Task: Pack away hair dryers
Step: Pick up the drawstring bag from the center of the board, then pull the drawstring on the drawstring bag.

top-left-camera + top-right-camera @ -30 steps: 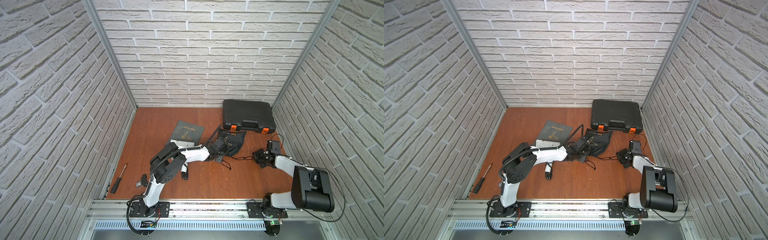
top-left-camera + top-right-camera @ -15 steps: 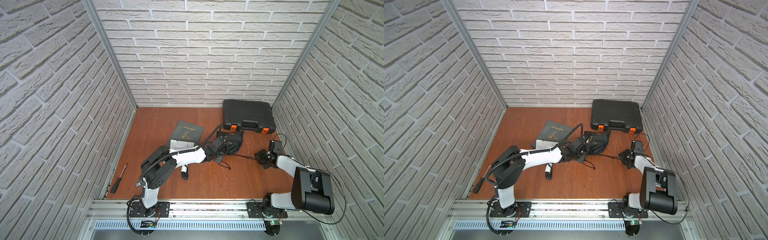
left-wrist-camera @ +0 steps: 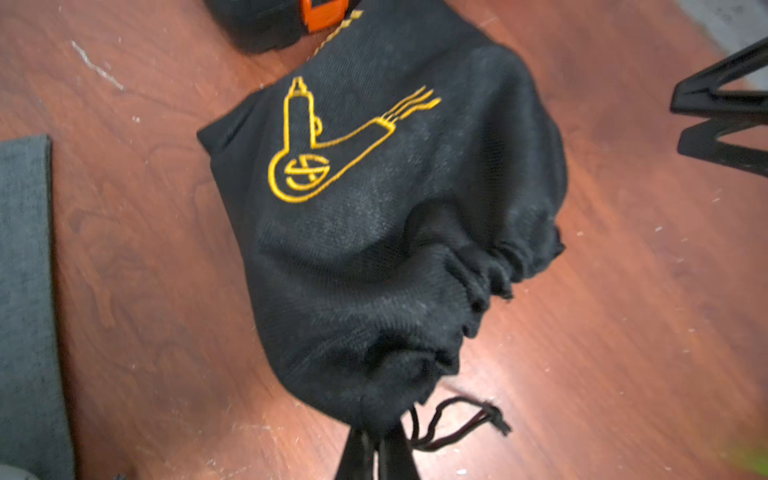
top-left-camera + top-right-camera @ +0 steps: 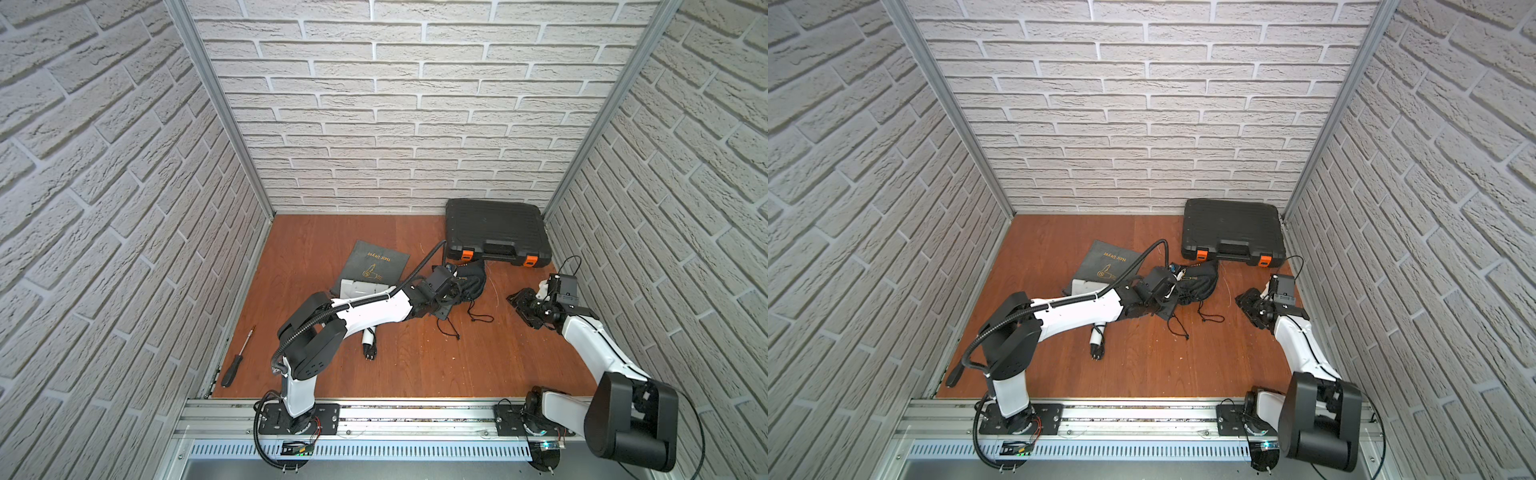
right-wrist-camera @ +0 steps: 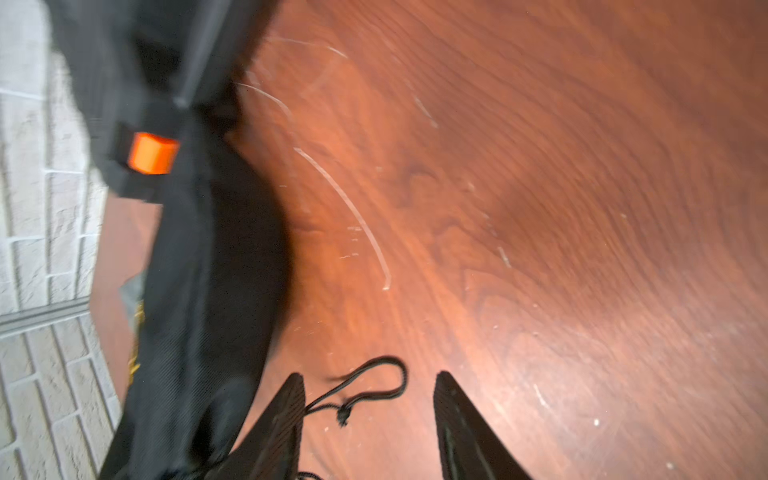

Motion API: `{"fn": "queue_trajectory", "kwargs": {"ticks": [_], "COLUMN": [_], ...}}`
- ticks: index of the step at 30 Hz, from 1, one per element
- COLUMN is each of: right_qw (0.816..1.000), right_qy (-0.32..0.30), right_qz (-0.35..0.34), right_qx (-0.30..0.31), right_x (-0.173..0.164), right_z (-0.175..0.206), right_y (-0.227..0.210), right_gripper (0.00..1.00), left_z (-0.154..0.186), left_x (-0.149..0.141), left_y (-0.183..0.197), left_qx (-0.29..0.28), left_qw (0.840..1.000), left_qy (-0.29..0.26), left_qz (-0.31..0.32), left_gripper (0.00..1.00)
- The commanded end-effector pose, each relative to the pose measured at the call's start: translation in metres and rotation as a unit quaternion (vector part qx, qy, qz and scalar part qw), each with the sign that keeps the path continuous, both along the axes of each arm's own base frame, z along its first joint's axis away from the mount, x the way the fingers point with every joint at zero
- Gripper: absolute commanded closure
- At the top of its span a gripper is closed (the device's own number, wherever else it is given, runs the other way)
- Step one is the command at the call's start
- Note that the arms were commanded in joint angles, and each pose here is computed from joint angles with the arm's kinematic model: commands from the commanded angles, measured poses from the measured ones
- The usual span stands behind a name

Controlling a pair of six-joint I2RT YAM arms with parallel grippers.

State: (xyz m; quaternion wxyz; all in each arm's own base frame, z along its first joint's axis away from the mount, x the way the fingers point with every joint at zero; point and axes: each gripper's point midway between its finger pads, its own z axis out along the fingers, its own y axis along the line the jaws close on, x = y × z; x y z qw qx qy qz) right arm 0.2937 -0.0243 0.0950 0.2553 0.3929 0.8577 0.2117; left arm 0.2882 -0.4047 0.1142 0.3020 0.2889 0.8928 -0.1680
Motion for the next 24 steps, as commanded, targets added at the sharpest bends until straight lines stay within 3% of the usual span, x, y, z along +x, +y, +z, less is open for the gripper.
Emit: {"fn": "queue_trajectory", "kwargs": {"ticks": [1,6,12,20,24], "right_qw": [0.996,0.981,0.942,0.909,0.904], "right_qy": [-0.026,-0.057,-0.076,-0.086,-0.099], "right_qz": [0.073,0.173,0.293,0.361,0.364], "right_qx": [-0.040,-0.067,-0.144,-0.192,-0.201], "right_x": [-0.003,-0.001,0.000,0.008,0.015], "right_z": [0.019,0.033,0.047,0.037,0.035], "right_y": [0.013,0.043,0.076,0.106,0.115], "right_gripper": [0.48,0.48,0.48,0.47,0.46], "left_z": [0.033,0.047,0.062,0.077,0.082], "left_x": [0.010,0.020,0.029,0.033,0.034], "left_y": [-0.012,-0.008,-0.004,-0.008,-0.008], "left_qx": [-0.040,-0.064,-0.080,-0.109,-0.117], "left_qw": [0.999,0.998,0.997,0.994,0.993], "left_qy": [-0.014,0.000,0.003,0.009,0.007], "left_qz": [-0.010,-0.010,-0.010,-0.012,-0.011], "left_gripper": [1.00,1.00,1.00,1.00,1.00]}}
